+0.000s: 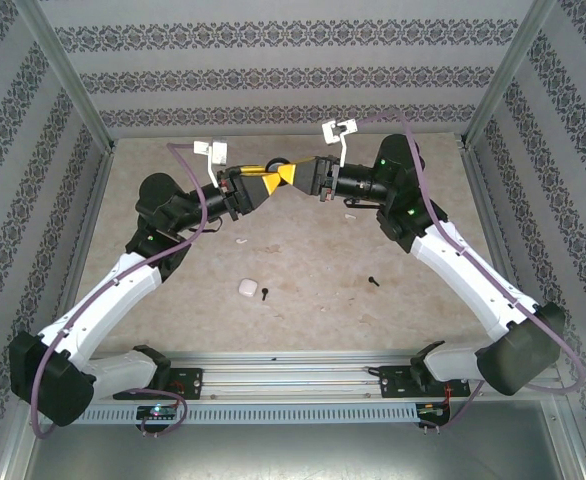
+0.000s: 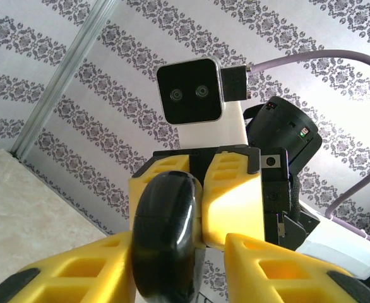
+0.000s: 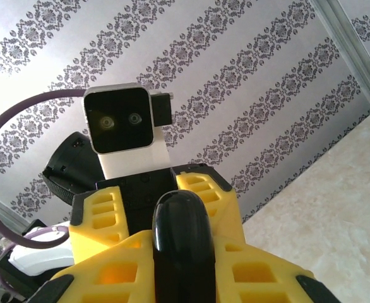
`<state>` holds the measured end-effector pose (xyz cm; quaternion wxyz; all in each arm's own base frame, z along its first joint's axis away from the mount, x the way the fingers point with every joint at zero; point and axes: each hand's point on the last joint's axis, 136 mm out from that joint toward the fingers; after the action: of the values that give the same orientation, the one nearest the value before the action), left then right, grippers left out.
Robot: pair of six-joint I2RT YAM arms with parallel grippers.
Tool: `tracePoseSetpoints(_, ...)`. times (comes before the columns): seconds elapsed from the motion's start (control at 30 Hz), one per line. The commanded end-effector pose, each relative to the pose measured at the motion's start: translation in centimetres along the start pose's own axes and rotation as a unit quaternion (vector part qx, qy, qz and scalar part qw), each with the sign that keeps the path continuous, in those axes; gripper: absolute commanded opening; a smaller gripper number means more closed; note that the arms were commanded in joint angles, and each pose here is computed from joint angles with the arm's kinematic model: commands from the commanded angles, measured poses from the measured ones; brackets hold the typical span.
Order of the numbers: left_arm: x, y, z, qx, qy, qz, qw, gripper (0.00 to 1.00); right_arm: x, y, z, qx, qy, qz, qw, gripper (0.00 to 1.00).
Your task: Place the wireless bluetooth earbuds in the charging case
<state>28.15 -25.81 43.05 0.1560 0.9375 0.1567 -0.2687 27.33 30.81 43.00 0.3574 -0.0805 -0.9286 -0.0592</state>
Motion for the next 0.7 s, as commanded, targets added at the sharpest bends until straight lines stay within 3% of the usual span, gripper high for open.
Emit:
tracePoseSetpoints(0.0,-1.8,0.2,-0.6,-0.009,0.014,0.041,0.999,0.24,2.4,-0.2,0.0,0.005,-0.024,-0.025,0.999,0.13)
tracePoseSetpoints(0.23,-1.9,0.2,0.0,0.001,0.026,0.052,0.998,0.0,2.1,-0.2,1.0,0.025,-0.008,-0.016,1.0,0.16)
tracePoseSetpoints(0.43,-2.4,-0.5,1.1,0.011,0.066,0.061,0.996,0.0,1.1,-0.3,1.2,0.026,0.002,0.005,1.0,0.21)
tracePoseSetpoints(0.53,-2.7,-0.9,1.7,0.025,0.086,0.062,0.994,0.0,0.1,-0.4,1.2,0.025,0.015,0.023,0.999,0.35)
tracePoseSetpoints(0.67,-3.1,-1.3,2.3,0.034,0.103,0.073,0.991,0.0,-1.7,-0.4,1.7,0.03,0.037,0.056,0.997,0.4)
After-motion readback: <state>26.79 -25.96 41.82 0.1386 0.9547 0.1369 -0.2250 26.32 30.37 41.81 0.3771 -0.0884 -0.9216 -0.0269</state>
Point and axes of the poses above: each hand's point on the last joint's axis, 136 mm out from that joint toward the fingers, its own y axis out along the fingers, its own x axis along the line the jaws close on, z = x × y, and after that the axes turned 1 degree about y, right-handed
